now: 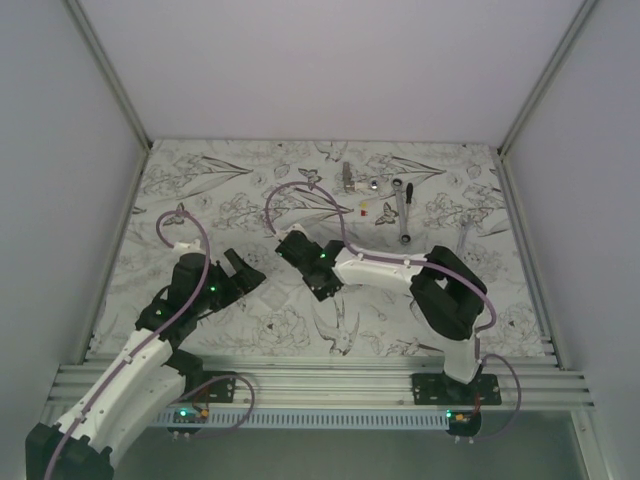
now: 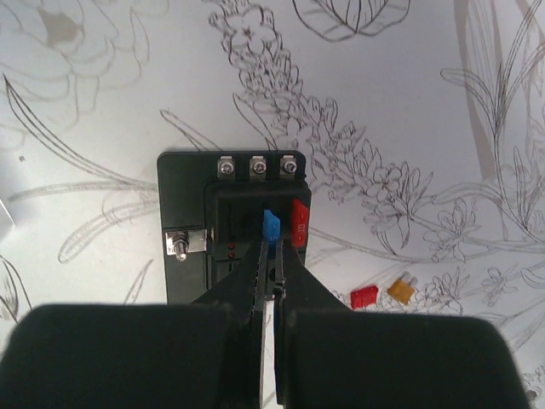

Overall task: Snap on the fuse box
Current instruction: Install the fuse at the fuse box base.

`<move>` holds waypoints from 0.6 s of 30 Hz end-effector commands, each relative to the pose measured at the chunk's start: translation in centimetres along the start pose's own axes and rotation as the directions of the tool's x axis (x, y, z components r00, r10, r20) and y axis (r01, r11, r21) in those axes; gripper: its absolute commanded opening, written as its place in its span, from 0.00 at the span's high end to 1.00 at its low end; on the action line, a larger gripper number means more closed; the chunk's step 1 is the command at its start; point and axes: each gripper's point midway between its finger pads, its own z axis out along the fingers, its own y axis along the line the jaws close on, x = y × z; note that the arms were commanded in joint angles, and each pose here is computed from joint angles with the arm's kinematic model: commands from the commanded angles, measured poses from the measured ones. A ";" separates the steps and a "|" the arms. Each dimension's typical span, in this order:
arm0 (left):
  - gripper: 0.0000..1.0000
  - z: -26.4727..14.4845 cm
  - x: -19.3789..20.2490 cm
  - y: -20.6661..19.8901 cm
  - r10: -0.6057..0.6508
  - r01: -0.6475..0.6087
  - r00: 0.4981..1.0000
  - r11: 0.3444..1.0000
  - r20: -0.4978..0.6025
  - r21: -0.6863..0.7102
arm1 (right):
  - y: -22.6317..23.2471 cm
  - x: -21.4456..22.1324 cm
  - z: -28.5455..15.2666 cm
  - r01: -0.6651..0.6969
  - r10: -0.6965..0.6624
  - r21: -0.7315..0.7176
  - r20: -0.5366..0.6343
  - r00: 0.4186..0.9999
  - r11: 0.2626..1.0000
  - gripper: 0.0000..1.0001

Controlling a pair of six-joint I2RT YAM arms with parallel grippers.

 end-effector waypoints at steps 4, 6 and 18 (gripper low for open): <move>0.00 -0.1 0.6 0.6 -0.019 0.019 1.000 1.000 -0.021 -0.012 | -0.6 -1.1 -2.4 -0.011 0.012 -0.014 0.058 0.998 1.000 1.00; 0.00 -0.1 0.7 0.6 -0.019 0.019 1.000 1.000 -0.023 -0.011 | -0.8 -1.3 -2.2 -0.034 0.034 -0.001 0.060 0.998 0.999 1.00; 0.00 -0.2 0.7 0.5 -0.020 0.020 1.000 1.000 -0.020 -0.006 | 0.2 -0.6 -0.6 -0.078 0.078 0.003 0.012 0.997 0.997 1.00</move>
